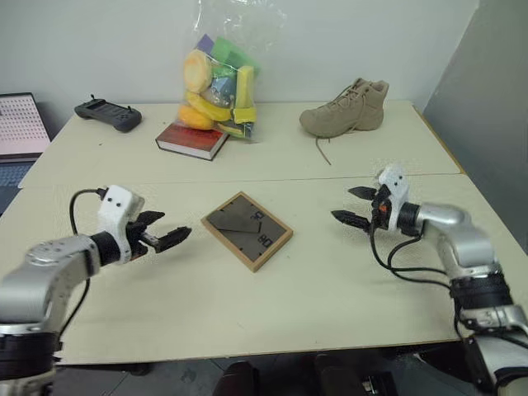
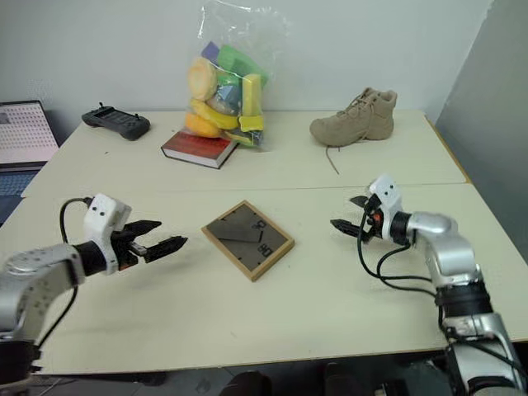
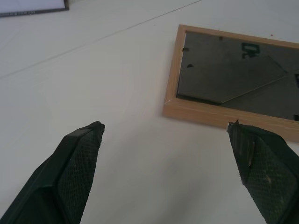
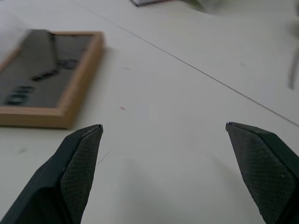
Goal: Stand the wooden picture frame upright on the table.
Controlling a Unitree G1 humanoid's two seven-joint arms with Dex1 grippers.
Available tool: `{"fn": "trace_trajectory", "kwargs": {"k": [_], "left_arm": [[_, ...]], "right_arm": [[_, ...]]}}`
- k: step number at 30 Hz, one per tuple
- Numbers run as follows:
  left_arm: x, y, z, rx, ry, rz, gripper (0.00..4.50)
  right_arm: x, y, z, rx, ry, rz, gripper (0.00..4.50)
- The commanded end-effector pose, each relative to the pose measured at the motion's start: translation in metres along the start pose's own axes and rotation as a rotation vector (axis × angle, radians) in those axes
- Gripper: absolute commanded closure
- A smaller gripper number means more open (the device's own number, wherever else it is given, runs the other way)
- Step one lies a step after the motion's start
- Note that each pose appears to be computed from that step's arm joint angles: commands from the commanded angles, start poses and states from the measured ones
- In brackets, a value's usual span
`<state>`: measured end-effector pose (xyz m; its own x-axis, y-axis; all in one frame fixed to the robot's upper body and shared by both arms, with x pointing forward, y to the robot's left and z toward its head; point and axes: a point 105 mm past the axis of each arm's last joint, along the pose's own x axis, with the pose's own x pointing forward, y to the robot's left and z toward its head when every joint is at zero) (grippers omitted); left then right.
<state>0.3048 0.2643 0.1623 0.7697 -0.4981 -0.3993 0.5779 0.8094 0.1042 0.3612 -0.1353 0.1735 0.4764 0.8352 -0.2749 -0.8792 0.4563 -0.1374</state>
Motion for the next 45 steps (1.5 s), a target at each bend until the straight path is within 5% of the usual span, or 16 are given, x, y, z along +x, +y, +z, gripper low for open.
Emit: {"fn": "trace_trajectory", "kwargs": {"k": [1,11,24,31,33,45], "left_arm": [[-0.002,0.0,0.016,0.087,-0.002,-0.056,0.0],[0.01,0.008,0.016,0.058,-0.043,0.07,0.0],[0.06,-0.026,-0.043,-0.131,-0.01,0.3,2.59],[0.084,-0.033,-0.042,-0.092,0.007,0.31,4.03],[0.091,-0.038,-0.036,-0.073,0.001,0.285,4.47],[0.125,-0.088,-0.02,0.038,0.032,0.045,4.47]], "right_arm": [[0.005,0.017,0.019,-0.03,0.006,0.198,0.01],[0.039,-0.006,0.016,-0.089,0.007,0.1,0.01],[0.102,-0.012,-0.021,-0.057,0.027,-0.099,2.9],[0.125,0.01,-0.025,-0.058,0.018,-0.03,4.44],[0.126,0.019,-0.024,-0.056,0.012,0.027,4.5],[0.088,0.05,-0.016,-0.046,0.002,0.177,4.5]]}}
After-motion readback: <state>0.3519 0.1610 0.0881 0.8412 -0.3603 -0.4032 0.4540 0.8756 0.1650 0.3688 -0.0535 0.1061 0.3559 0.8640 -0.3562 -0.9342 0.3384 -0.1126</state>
